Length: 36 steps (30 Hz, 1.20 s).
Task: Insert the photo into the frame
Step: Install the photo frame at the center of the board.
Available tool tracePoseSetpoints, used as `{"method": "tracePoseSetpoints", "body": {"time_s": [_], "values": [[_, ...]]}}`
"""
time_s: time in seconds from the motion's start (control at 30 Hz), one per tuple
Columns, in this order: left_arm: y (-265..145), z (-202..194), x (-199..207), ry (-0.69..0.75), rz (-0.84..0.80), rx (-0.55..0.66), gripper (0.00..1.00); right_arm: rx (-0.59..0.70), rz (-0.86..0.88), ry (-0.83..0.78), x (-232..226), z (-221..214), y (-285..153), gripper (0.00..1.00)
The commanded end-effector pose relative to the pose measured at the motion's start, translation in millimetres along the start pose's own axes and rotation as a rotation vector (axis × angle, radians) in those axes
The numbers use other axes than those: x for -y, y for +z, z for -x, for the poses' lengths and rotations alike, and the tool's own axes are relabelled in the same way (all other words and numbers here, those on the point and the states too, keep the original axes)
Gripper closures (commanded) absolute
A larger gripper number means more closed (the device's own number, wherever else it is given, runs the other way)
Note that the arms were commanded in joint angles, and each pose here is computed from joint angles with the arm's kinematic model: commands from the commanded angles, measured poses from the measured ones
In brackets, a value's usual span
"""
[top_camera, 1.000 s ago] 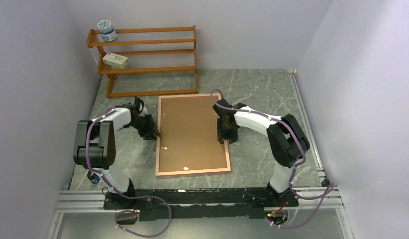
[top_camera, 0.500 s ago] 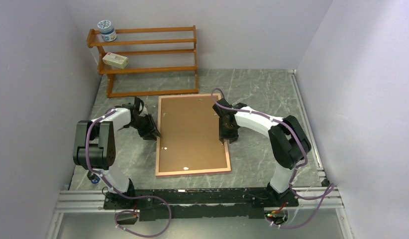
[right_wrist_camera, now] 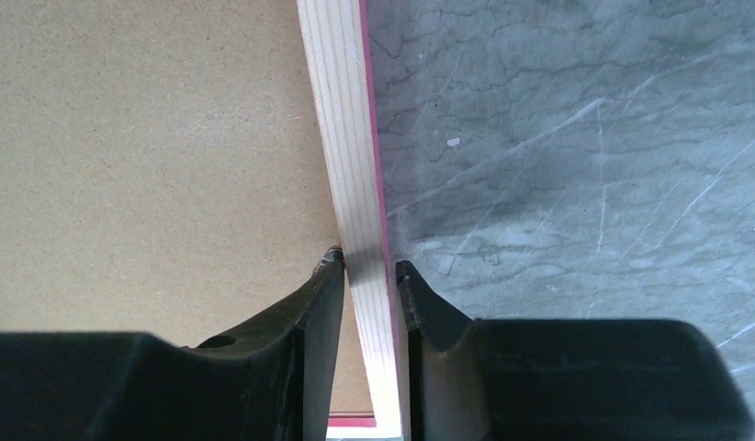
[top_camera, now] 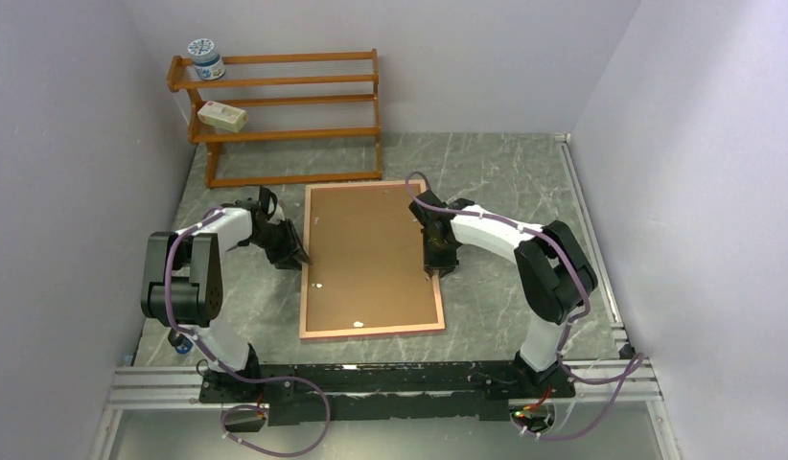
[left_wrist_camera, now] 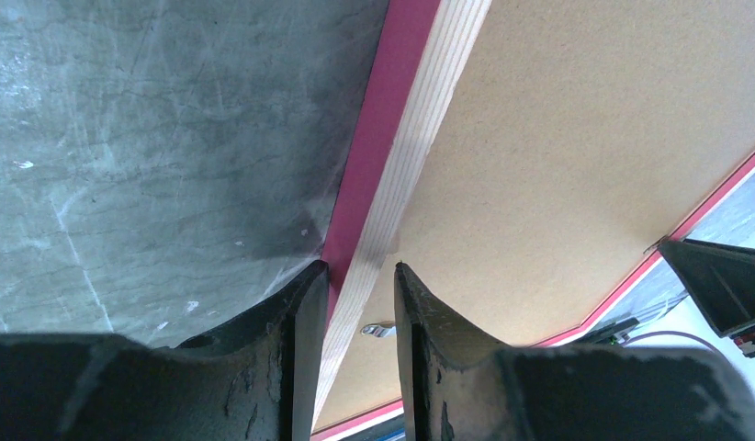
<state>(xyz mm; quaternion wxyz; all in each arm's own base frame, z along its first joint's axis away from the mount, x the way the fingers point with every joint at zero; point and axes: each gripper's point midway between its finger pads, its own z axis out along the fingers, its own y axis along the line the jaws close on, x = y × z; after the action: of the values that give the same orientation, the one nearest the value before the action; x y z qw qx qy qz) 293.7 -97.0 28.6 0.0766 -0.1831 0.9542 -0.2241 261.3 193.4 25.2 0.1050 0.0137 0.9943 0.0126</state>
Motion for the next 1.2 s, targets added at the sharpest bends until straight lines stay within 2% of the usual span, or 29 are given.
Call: {"method": "tracePoseSetpoints", "body": {"time_s": [0.0, 0.17, 0.5, 0.77, 1.17], "values": [[-2, 5, 9, 0.006, -0.028, 0.021, 0.62, -0.043, -0.032, -0.042, 8, -14, 13, 0.71], [-2, 6, 9, 0.005, -0.027, 0.020, 0.62, -0.034, -0.030, -0.048, 9, -12, 10, 0.71], [-4, 5, 8, 0.005, -0.024, 0.029, 0.62, 0.083, 0.016, 0.029, -3, 18, -29, 0.57], [-4, 5, 9, 0.005, -0.028, 0.029, 0.63, 0.041, 0.032, 0.043, -7, 7, -16, 0.53], [-4, 4, 9, 0.004, -0.029, 0.029, 0.62, -0.021, -0.034, 0.046, 4, -9, 11, 0.53]]}}
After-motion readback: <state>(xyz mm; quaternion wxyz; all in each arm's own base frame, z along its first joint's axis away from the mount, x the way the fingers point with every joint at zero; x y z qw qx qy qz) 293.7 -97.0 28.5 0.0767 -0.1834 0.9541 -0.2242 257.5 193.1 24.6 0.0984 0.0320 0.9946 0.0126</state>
